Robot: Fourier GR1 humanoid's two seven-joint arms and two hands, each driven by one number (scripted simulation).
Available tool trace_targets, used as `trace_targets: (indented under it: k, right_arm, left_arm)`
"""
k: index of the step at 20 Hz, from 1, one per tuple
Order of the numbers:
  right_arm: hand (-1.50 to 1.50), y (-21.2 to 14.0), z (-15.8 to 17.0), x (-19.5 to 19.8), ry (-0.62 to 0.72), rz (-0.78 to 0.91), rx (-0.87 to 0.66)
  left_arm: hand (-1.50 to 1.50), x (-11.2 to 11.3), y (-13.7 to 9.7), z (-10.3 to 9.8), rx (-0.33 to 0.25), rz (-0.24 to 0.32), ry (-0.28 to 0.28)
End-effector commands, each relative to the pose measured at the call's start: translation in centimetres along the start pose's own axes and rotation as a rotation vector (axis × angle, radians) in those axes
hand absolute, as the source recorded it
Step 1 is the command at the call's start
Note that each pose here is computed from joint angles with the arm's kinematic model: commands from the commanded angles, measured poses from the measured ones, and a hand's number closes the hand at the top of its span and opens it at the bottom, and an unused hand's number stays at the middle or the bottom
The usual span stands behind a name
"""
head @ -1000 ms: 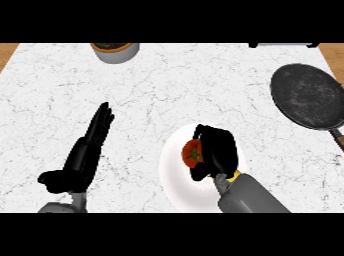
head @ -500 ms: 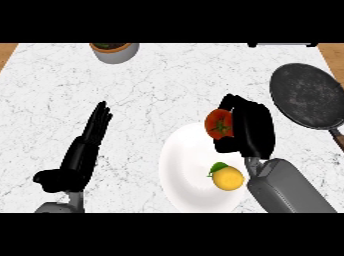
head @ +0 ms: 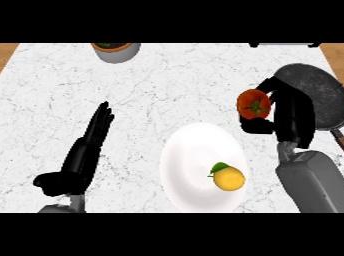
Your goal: Pick the tomato from the plate and place it in the pan
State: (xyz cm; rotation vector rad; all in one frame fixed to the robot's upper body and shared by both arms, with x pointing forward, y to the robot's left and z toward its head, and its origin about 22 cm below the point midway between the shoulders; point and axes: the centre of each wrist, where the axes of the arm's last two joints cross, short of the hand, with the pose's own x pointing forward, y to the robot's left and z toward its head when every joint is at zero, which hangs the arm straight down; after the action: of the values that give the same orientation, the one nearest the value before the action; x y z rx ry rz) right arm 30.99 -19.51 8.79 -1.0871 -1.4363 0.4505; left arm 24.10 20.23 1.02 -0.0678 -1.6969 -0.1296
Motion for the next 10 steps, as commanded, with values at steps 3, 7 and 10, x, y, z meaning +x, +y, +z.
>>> trace_targets:
  k: [3,7,10]
  right_arm:
    - [1.5,-0.5,-3.0,-3.8,0.094,-0.045,-0.092]
    - [1.5,-0.5,-5.7,-10.0,0.072,0.041,-0.206]
    - [1.5,-2.8,-8.8,-11.2,0.061,0.115,-0.276]
  left_arm:
    - [0.0,0.4,1.7,-0.4,0.004,-0.007,-0.003]
    - [0.0,-0.6,0.4,-0.7,-0.001,-0.008,0.007]
    - [0.0,0.7,-1.3,-0.8,-0.033,-0.001,-0.024]
